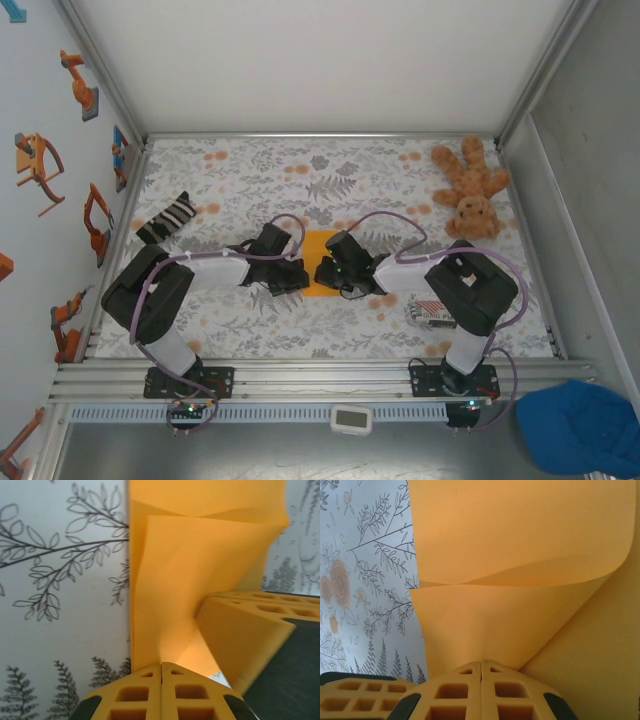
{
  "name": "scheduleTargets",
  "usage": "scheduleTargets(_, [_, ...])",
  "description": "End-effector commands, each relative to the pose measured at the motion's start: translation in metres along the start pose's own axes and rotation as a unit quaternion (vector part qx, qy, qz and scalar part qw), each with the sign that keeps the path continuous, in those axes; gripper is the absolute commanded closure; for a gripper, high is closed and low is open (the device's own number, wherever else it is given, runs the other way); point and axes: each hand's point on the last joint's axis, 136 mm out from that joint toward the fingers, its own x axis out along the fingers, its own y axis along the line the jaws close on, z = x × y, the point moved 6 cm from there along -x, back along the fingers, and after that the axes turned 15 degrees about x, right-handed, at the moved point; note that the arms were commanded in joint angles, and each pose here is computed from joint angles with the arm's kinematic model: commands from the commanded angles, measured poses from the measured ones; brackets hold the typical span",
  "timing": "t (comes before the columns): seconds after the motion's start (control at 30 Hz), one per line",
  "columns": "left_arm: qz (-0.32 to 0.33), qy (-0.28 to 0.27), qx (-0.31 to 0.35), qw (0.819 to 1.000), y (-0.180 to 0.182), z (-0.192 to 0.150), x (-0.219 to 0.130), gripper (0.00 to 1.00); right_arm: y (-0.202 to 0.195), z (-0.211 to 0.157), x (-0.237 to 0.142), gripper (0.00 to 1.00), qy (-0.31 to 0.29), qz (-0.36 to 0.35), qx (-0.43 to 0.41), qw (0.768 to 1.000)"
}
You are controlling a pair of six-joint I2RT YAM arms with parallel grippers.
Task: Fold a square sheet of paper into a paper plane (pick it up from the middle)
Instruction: Fold the triangle a second time at the center of the table.
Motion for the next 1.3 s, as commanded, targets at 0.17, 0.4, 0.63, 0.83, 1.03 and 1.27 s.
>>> scheduleTargets(0.17, [0.029,0.025,-0.027,0.999,0.023,-0.019,0.009,1.00,0.004,0.006,-0.017,1.00,-0.028,0.008,-0.028,0.999])
scheduleTargets(0.4, [0.030,0.023,-0.029,0.999,0.024,-0.019,0.010,1.00,0.010,0.001,-0.012,1.00,0.001,0.026,-0.032,0.999])
scheduleTargets(0.63, [0.030,0.024,-0.032,0.999,0.025,-0.019,0.012,1.00,0.009,-0.012,-0.003,1.00,0.025,0.028,-0.034,0.999])
scheduleTargets(0.83, [0.034,0.025,-0.038,0.998,0.027,-0.022,0.012,1.00,-0.006,-0.012,0.004,1.00,0.024,-0.002,-0.022,0.999])
scheduleTargets(1.03, [0.049,0.038,-0.055,0.997,0.035,-0.031,0.013,1.00,-0.022,0.010,0.001,1.00,-0.007,-0.032,0.002,0.999])
scheduleTargets(1.27, [0.070,0.055,-0.070,0.994,0.046,-0.044,0.014,1.00,-0.036,0.049,-0.012,1.00,-0.050,-0.049,0.023,0.997])
